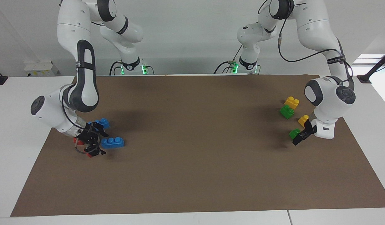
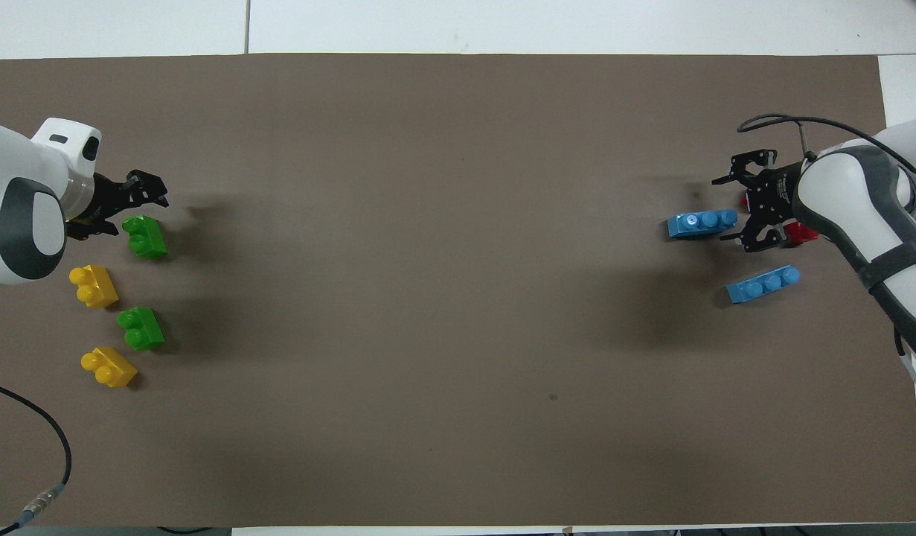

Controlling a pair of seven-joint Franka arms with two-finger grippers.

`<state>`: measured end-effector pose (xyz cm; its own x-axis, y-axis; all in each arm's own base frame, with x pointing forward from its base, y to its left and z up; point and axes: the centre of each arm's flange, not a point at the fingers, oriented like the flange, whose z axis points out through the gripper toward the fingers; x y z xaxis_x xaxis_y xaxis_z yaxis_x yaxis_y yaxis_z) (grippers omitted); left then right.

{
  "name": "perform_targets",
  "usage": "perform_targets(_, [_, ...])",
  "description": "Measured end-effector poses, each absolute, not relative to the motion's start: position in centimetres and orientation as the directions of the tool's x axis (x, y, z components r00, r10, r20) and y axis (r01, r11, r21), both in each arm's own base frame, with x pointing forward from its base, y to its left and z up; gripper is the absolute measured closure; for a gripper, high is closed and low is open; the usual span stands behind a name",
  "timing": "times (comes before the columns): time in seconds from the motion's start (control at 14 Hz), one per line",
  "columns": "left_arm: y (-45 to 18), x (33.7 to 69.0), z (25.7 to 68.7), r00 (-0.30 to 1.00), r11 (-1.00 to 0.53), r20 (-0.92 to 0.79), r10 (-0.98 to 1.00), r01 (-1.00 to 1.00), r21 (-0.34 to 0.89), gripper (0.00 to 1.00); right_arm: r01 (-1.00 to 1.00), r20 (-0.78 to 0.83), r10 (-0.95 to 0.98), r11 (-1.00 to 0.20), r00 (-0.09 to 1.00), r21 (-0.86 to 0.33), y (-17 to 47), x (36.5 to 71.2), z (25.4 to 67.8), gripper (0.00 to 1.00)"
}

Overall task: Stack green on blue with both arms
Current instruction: 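Close the left gripper on the green brick while the right gripper grasps the blue brick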

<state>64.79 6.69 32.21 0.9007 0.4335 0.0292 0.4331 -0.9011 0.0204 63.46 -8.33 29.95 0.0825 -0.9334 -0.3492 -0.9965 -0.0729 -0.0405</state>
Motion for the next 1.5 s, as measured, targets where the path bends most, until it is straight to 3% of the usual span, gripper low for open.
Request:
perform_targets(0.43, [8.2, 64.7, 31.2, 0.902, -0.902, 0.021, 0.432, 0.432, 0.019, 0.00, -0.996, -0.348, -0.934, -0.078, 0.086, -0.036, -8.3, 63.0, 29.2, 0.00])
perform_targets(0.5, [8.1, 64.7, 31.2, 0.902, -0.902, 0.021, 0.432, 0.431, 0.019, 0.00, -0.996, -0.348, -0.933, -0.082, 0.088, -0.034, -8.4, 62.9, 29.1, 0.06])
perform_targets(0.93, [8.0, 64.2, 30.1, 0.904, -0.903, 0.004, 0.429, 0.428, 0.015, 0.00, -0.995, -0.360, -0.928, -0.083, 0.094, -0.047, -9.6, 62.6, 28.8, 0.20])
perform_targets(1.0, [7.9, 64.2, 30.0, 0.904, -0.904, 0.002, 0.428, 0.428, 0.014, 0.00, -0.996, -0.365, -0.927, -0.077, 0.090, -0.051, -9.9, 62.5, 28.8, 0.28])
perform_targets(1.14, [7.9, 64.1, 29.9, 0.904, -0.904, 0.001, 0.428, 0.428, 0.014, 0.00, -0.996, -0.365, -0.927, -0.073, 0.087, -0.052, -10.1, 62.5, 28.8, 0.30])
perform_targets(1.21, [7.9, 64.1, 30.0, 0.904, -0.904, 0.001, 0.427, 0.427, 0.014, 0.09, -0.996, -0.364, -0.927, -0.073, 0.088, -0.054, -10.0, 62.6, 28.8, 0.30])
perform_targets(1.43, [7.7, 64.2, 30.0, 0.906, -0.906, 0.004, 0.424, 0.424, 0.017, 0.10, -0.996, -0.376, -0.923, -0.056, 0.078, -0.068, -9.8, 62.7, 28.9, 0.31])
perform_targets(1.5, [7.6, 64.2, 30.0, 0.906, -0.906, 0.005, 0.423, 0.422, 0.018, 0.19, -0.996, -0.383, -0.921, -0.051, 0.074, -0.070, -9.6, 62.8, 28.9, 0.36])
